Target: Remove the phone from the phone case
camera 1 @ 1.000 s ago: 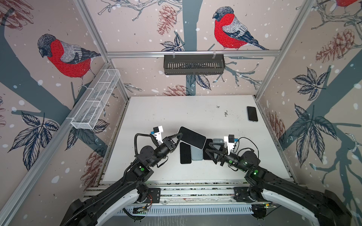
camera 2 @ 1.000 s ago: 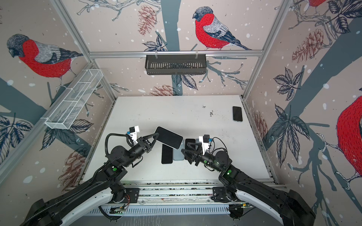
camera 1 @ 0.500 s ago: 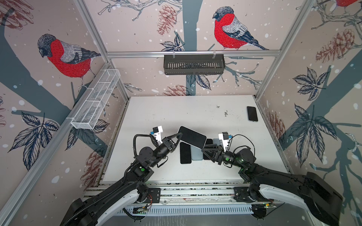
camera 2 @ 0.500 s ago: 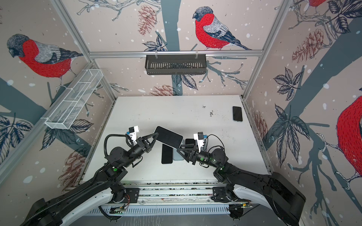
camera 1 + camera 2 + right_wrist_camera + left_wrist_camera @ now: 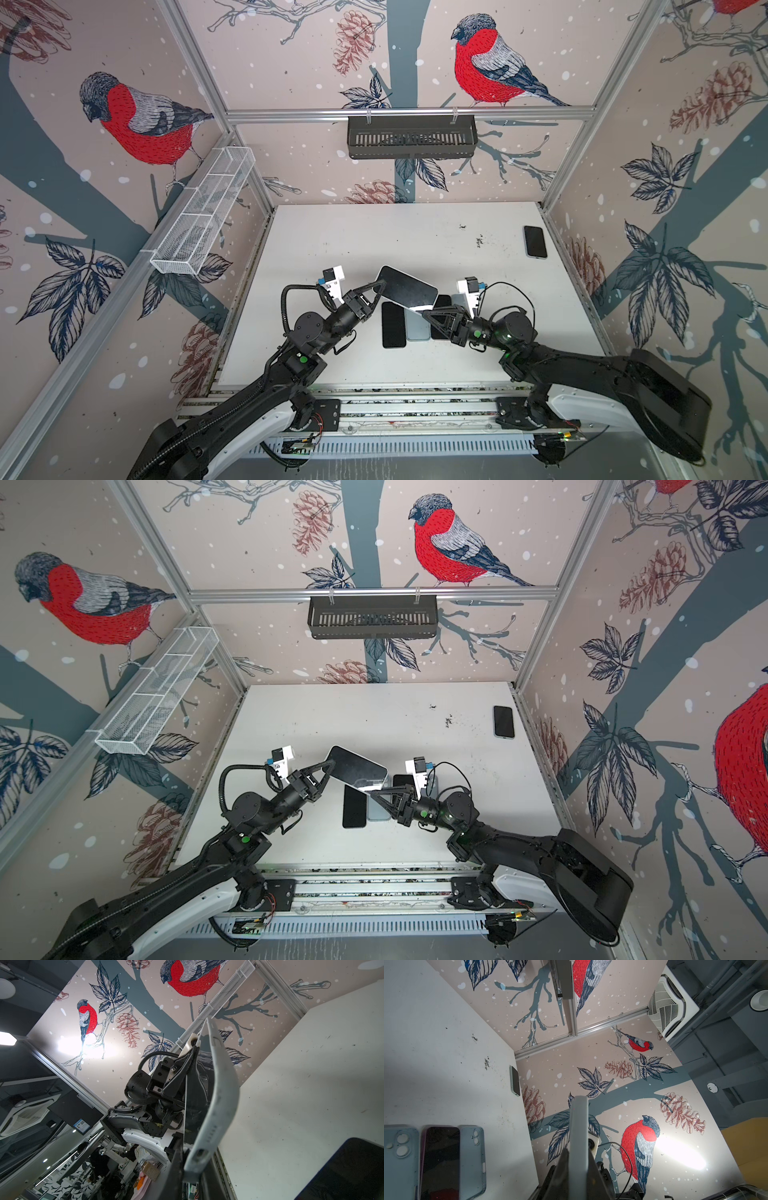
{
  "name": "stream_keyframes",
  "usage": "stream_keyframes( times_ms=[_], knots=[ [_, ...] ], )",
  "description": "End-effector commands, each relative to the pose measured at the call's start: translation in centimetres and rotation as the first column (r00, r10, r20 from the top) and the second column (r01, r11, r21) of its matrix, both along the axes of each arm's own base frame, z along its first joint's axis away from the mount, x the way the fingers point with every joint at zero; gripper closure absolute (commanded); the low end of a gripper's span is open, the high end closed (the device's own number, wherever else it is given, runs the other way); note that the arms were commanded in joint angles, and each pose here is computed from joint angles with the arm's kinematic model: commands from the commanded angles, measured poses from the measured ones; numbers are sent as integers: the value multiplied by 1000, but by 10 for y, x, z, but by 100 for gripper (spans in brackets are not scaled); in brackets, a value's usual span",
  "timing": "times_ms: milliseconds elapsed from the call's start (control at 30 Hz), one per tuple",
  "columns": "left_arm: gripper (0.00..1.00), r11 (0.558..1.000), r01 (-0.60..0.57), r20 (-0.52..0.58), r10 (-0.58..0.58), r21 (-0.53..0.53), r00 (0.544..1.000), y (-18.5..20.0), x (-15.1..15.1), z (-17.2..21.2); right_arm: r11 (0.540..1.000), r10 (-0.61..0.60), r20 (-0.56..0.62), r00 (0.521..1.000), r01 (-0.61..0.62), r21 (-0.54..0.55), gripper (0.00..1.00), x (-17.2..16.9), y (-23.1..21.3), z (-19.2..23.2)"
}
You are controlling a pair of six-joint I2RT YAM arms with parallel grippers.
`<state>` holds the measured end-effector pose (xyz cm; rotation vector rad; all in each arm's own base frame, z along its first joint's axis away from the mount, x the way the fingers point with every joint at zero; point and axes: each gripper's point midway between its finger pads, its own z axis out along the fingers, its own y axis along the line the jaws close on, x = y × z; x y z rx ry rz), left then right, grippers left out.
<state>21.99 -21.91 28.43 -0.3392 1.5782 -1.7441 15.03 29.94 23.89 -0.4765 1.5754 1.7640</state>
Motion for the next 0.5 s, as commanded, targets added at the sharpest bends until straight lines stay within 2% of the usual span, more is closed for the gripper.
stream_keyframes(
  times_ms=[0, 100, 200, 300, 367, 467],
  knots=[
    [100, 996, 40, 29, -38, -76, 999, -2, -7, 24, 988, 5, 87, 996, 8, -157, 92, 0, 7, -41],
    [100, 998, 38, 10, -38, -57, 999, -5, -4, 21, 949, -41, 127, 991, 78, -306, 93, 14, 11, -75],
    [100, 998, 38, 7, -38, -56, 999, -6, -3, 20, 870, -164, 161, 973, 219, -441, 84, 38, 6, -107],
    [100, 998, 39, 7, -39, -56, 999, -7, -2, 19, 822, -250, 196, 948, 315, -474, 82, 52, -2, -112],
    [100, 998, 39, 9, -39, -58, 999, -7, -2, 20, 791, -322, 224, 920, 391, -470, 73, 62, -11, -107],
    [100, 998, 36, 11, -35, -57, 999, -6, -3, 22, 750, -404, 269, 874, 485, -450, 69, 67, -28, -99]
  ],
)
